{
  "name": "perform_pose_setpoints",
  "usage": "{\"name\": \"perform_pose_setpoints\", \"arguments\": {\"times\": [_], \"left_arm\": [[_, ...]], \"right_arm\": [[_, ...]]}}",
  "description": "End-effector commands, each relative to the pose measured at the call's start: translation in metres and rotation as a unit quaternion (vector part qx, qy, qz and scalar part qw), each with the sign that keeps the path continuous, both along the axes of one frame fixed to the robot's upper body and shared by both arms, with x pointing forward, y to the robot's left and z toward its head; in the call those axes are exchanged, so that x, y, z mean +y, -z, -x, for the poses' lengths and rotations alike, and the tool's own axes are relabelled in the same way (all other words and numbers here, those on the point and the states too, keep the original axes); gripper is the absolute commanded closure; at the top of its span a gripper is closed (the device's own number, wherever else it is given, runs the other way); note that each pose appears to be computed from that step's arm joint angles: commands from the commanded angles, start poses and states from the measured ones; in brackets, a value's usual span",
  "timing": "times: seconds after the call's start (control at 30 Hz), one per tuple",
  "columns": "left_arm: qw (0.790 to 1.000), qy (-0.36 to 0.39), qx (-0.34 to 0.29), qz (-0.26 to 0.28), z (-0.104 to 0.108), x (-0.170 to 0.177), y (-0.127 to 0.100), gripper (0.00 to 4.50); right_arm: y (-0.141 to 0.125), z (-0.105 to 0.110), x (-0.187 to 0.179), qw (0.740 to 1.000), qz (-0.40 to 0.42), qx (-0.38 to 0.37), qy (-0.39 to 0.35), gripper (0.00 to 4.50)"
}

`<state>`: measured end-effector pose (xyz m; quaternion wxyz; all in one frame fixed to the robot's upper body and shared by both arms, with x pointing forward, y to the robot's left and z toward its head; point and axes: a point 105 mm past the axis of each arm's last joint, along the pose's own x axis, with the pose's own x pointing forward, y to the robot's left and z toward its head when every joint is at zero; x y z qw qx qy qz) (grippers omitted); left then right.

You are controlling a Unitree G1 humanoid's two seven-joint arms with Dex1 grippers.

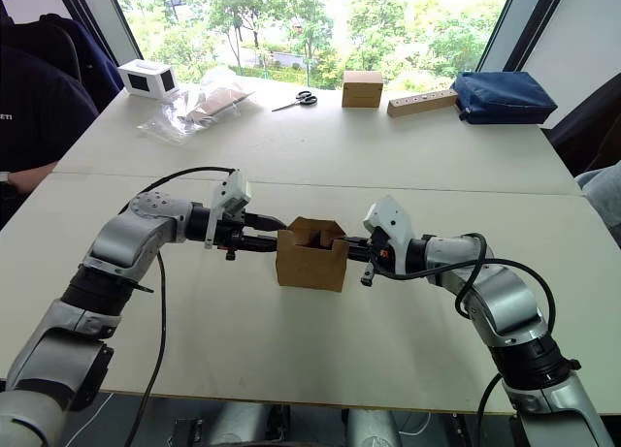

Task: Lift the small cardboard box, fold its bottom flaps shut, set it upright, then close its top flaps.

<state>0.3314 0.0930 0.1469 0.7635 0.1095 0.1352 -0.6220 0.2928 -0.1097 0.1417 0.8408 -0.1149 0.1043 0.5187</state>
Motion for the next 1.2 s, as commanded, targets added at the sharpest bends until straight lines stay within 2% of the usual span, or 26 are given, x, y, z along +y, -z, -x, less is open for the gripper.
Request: {"name": "perform_pose_setpoints", "arguments": {"times": [0.03, 0.1, 0.27, 0.37, 0.5, 0.67, 0.93, 1.0, 1.1, 1.2], "left_arm": [[0.999, -0.010, 0.003, 0.032, 0.000, 0.007, -0.015, 3.76], [0.999, -0.008, 0.005, 0.035, 0.003, 0.010, -0.019, 4.41], [0.998, 0.004, 0.026, 0.049, 0.014, 0.010, -0.024, 4.41], [0.999, 0.009, 0.026, 0.042, 0.018, 0.002, -0.017, 4.41], [0.999, 0.009, 0.033, 0.040, 0.018, -0.007, -0.009, 4.41], [1.000, 0.007, 0.028, 0.008, 0.011, -0.012, 0.008, 4.41], [0.999, 0.018, 0.026, 0.011, 0.013, -0.014, 0.008, 4.41], [0.999, 0.015, 0.027, 0.016, 0.011, -0.011, 0.004, 4.41], [0.998, 0.002, 0.038, 0.056, 0.007, -0.005, -0.015, 4.41], [0.993, -0.041, 0.044, 0.101, -0.011, 0.008, -0.036, 4.41]], "right_arm": [[-0.013, 0.001, 0.002, 1.000, -0.010, -0.023, -0.005, 4.50], [-0.014, 0.001, 0.002, 1.000, -0.013, -0.024, -0.004, 4.50], [-0.015, 0.003, 0.002, 1.000, -0.015, -0.023, -0.004, 4.50], [-0.014, 0.003, 0.003, 1.000, -0.016, -0.021, -0.004, 4.50], [-0.013, 0.003, 0.005, 1.000, -0.014, -0.019, -0.006, 4.50], [-0.009, 0.001, 0.005, 1.000, -0.005, -0.016, -0.003, 4.50], [-0.006, 0.000, 0.004, 1.000, 0.003, -0.016, 0.003, 4.50], [-0.006, 0.000, 0.004, 1.000, 0.004, -0.016, 0.003, 4.50], [-0.005, 0.000, 0.005, 1.000, 0.005, -0.016, 0.003, 4.50], [-0.006, 0.000, 0.005, 1.000, 0.005, -0.017, 0.002, 4.50]]}}
